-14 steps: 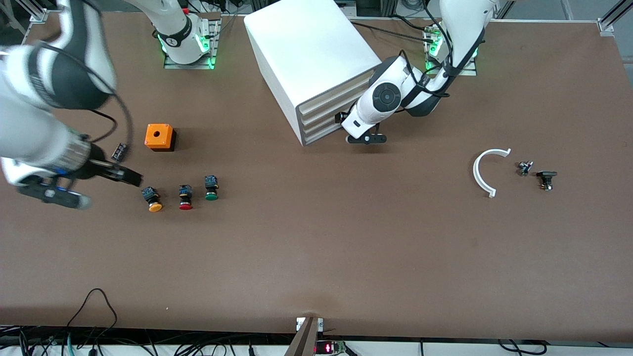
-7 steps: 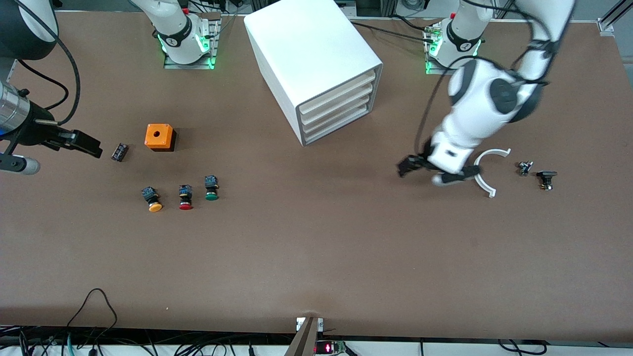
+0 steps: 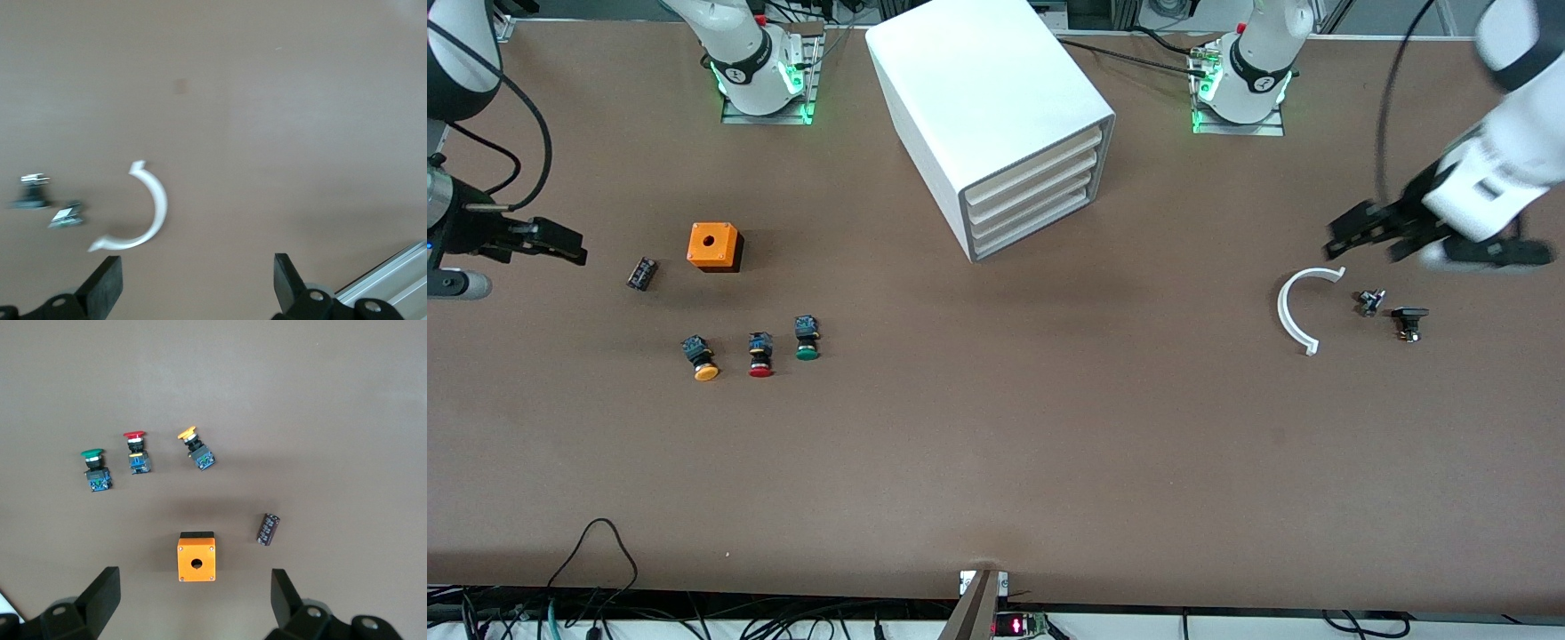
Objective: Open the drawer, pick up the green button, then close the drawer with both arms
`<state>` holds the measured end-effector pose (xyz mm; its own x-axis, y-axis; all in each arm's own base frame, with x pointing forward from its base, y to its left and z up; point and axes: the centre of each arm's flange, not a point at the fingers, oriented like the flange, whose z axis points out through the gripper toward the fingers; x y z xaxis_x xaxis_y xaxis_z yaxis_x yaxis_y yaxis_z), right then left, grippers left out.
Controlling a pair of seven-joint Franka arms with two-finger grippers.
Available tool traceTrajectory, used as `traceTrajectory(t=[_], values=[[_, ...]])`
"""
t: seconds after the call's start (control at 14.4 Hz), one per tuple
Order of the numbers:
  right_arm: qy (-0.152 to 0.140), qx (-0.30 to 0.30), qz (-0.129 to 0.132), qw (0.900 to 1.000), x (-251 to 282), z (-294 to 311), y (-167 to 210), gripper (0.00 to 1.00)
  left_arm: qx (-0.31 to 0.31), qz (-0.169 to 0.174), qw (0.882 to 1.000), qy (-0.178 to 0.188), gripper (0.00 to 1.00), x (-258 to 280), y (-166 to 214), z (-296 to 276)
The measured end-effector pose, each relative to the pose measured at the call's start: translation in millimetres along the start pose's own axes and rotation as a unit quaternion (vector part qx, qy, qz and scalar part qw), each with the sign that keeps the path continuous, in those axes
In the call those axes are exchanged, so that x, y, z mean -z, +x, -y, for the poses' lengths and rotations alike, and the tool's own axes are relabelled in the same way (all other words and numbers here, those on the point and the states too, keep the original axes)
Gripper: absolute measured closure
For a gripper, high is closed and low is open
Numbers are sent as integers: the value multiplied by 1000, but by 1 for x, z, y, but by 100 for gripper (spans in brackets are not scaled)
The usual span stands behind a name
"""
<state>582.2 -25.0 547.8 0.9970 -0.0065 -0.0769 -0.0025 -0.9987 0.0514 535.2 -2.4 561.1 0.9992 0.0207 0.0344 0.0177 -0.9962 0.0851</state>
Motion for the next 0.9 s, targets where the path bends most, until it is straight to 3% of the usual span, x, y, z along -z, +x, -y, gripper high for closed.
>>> traceTrajectory(t=[0.28, 0.9], values=[[-2, 1, -23, 1000, 0, 3, -29, 0, -18, 27, 999, 23, 0, 17, -10, -6], [7, -16, -33, 999, 2, -6, -29, 0, -29, 31, 999, 23, 0, 16, -7, -19]])
